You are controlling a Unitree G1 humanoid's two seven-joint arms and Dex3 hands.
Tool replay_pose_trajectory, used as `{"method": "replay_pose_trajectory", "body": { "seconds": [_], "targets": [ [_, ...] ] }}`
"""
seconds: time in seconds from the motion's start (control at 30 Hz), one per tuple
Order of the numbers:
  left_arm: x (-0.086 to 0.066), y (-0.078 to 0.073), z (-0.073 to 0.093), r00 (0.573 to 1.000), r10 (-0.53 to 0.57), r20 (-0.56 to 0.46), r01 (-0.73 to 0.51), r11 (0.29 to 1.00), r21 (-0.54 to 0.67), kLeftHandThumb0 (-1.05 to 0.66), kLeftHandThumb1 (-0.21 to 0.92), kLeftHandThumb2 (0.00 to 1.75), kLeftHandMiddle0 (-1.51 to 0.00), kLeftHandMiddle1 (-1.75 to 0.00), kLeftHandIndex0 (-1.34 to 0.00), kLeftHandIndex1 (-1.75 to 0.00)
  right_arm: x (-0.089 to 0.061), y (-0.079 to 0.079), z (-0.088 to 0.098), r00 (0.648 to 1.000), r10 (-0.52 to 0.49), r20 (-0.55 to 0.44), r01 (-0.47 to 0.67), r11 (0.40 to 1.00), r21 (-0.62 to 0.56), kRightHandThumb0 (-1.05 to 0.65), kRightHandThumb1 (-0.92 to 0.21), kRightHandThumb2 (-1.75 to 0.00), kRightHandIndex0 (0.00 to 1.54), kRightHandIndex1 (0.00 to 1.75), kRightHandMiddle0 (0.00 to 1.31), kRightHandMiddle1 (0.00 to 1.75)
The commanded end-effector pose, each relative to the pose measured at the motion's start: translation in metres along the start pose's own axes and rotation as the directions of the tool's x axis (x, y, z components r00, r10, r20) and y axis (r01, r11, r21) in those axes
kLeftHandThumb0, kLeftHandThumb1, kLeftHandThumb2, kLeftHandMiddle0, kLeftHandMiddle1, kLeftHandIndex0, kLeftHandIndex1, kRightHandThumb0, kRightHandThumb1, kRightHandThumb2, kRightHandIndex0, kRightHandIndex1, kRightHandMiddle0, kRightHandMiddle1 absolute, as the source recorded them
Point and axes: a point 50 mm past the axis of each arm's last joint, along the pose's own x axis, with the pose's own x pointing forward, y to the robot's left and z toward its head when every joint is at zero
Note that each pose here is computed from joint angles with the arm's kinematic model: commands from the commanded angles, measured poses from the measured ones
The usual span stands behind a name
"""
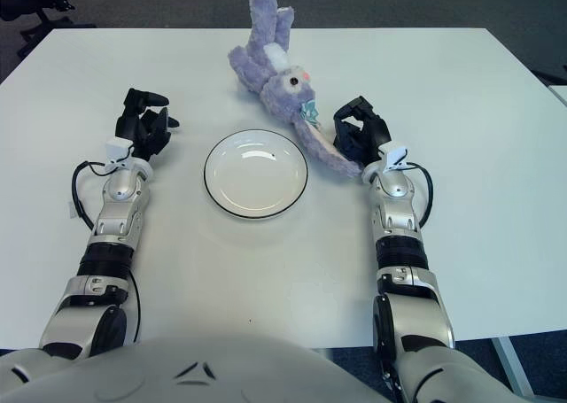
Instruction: Put the doll into the plate.
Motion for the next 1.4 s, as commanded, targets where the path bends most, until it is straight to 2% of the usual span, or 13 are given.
{"method": "replay_pose_trajectory", "body": {
  "seconds": [0.0,0.03,0.13,0.23,0.33,0.4,0.53,0.87,0.97,1.07,1.17,1.23,1.37],
  "targets": [
    [-0.004,0.001,-0.002,1.0,0.01,-0.014,-0.01,1.0,0.009,-0.34,0.92,0.5,-0.46,-1.57,-0.22,-1.73,-0.001,-0.01,0.007,0.997,-0.036,0.074,0.042,0.995,-0.089,-0.36,-0.91,-0.32,0.67,1.45,0.42,1.52],
    [-0.004,0.001,-0.002,1.0,0.01,-0.014,-0.009,1.0,0.01,-0.34,0.92,0.5,-0.46,-1.57,-0.22,-1.73,0.0,-0.012,0.012,0.993,-0.038,0.109,0.051,0.991,-0.123,-0.36,-0.92,-0.31,0.67,1.44,0.43,1.51],
    [-0.005,0.0,-0.001,1.0,0.009,-0.015,-0.009,1.0,0.011,-0.34,0.92,0.5,-0.47,-1.57,-0.22,-1.73,0.001,-0.015,0.022,0.984,-0.029,0.177,0.063,0.98,-0.19,-0.1,-0.92,-0.28,0.5,1.42,0.42,1.44],
    [-0.005,0.0,-0.001,1.0,0.009,-0.016,-0.009,1.0,0.011,-0.34,0.92,0.5,-0.47,-1.57,-0.22,-1.73,0.003,-0.017,0.03,0.979,-0.013,0.203,0.061,0.972,-0.229,-0.04,-0.92,-0.29,0.43,1.44,0.4,1.44],
    [-0.005,0.0,-0.001,1.0,0.009,-0.018,-0.008,1.0,0.013,-0.34,0.92,0.5,-0.47,-1.57,-0.22,-1.73,0.009,-0.018,0.053,0.971,0.007,0.238,0.056,0.965,-0.256,-0.02,-0.92,-0.33,0.37,1.48,0.35,1.48],
    [-0.005,-0.001,-0.001,1.0,0.009,-0.018,-0.008,1.0,0.014,-0.34,0.92,0.5,-0.47,-1.57,-0.22,-1.73,0.01,-0.018,0.06,0.97,0.011,0.244,0.055,0.964,-0.261,-0.01,-0.92,-0.35,0.41,1.48,0.27,1.5],
    [-0.006,-0.001,-0.001,1.0,0.008,-0.02,-0.008,1.0,0.015,-0.34,0.92,0.5,-0.47,-1.57,-0.22,-1.73,0.012,-0.019,0.072,0.972,0.016,0.233,0.057,0.952,-0.301,-0.01,-0.92,-0.37,0.44,1.47,0.21,1.53],
    [-0.006,-0.002,-0.002,1.0,0.007,-0.022,-0.007,1.0,0.019,-0.34,0.92,0.5,-0.48,-1.57,-0.22,-1.73,0.031,-0.03,0.09,0.976,-0.005,0.219,0.096,0.908,-0.407,-0.01,-0.92,-0.38,0.41,1.47,0.2,1.57],
    [-0.006,-0.002,-0.002,1.0,0.007,-0.022,-0.007,1.0,0.02,-0.34,0.92,0.5,-0.48,-1.57,-0.22,-1.73,0.035,-0.031,0.096,0.976,0.01,0.216,0.092,0.885,-0.457,-0.26,-0.92,-0.4,0.34,1.17,0.28,1.61],
    [-0.005,-0.002,-0.002,1.0,0.007,-0.023,-0.006,1.0,0.02,-0.34,0.92,0.5,-0.48,-1.57,-0.22,-1.73,0.041,-0.032,0.104,0.975,0.019,0.22,0.095,0.863,-0.496,-0.32,-0.92,-0.4,0.33,1.09,0.29,1.62],
    [-0.005,-0.002,-0.002,1.0,0.007,-0.024,-0.006,1.0,0.021,-0.34,0.92,0.5,-0.48,-1.57,-0.22,-1.73,0.046,-0.03,0.113,0.971,0.027,0.239,0.104,0.848,-0.52,-0.47,-0.92,-0.31,0.32,1.01,0.21,1.2],
    [-0.005,-0.002,-0.002,1.0,0.007,-0.024,-0.006,1.0,0.022,-0.34,0.92,0.5,-0.48,-1.57,-0.22,-1.73,0.047,-0.029,0.115,0.969,0.029,0.243,0.106,0.844,-0.525,-0.51,-0.92,-0.28,0.33,0.99,0.19,1.09],
    [-0.005,-0.002,-0.002,1.0,0.007,-0.024,-0.006,1.0,0.022,-0.34,0.92,0.5,-0.48,-1.58,-0.22,-1.73,0.048,-0.029,0.116,0.97,0.028,0.242,0.107,0.843,-0.527,-0.54,-0.92,-0.27,0.33,0.97,0.18,1.0]
  ]
}}
